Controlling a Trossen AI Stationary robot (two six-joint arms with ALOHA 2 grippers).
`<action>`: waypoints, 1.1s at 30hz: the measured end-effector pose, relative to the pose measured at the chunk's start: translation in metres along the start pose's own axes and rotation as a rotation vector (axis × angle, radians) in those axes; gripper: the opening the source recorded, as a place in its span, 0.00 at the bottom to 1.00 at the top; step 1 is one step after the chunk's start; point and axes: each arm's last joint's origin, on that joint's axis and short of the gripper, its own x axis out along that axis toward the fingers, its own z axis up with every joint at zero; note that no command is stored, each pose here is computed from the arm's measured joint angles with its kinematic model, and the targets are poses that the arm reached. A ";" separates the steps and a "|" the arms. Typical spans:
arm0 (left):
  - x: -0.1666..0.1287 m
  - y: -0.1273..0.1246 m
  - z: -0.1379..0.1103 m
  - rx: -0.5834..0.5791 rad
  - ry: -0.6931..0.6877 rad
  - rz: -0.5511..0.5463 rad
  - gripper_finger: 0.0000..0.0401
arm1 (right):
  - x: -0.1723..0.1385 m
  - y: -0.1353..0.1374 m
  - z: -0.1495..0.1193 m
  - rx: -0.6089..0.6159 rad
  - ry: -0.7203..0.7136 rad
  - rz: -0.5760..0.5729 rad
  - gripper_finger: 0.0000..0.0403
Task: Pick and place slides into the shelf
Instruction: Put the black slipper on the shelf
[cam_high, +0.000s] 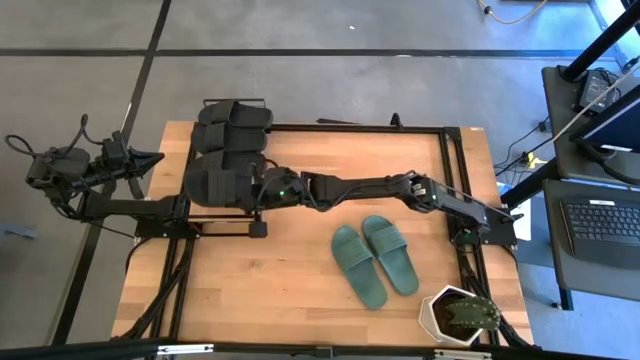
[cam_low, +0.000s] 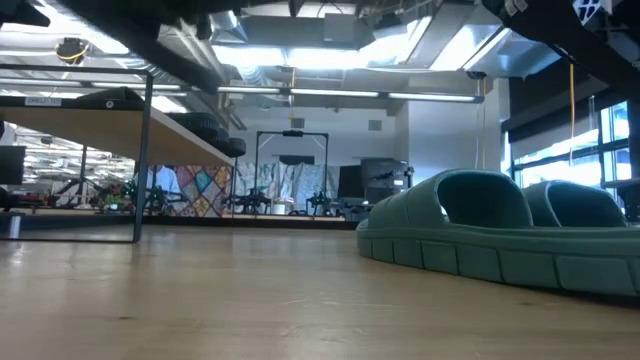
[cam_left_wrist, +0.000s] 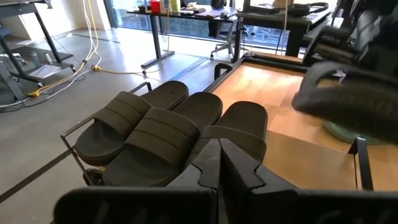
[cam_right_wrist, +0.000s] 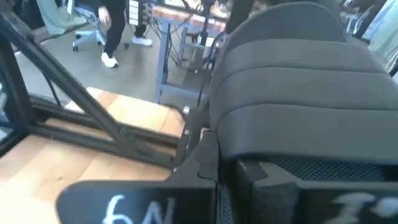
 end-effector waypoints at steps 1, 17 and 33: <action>0.000 0.000 0.000 0.000 0.000 0.000 0.00 | 0.002 0.001 -0.004 0.003 0.005 0.002 0.03; 0.000 0.000 0.000 0.000 0.000 0.000 0.00 | 0.010 -0.012 -0.029 0.169 0.082 0.058 0.03; 0.000 0.000 0.000 0.000 0.000 0.001 0.00 | 0.016 -0.009 -0.047 0.229 0.156 0.071 0.03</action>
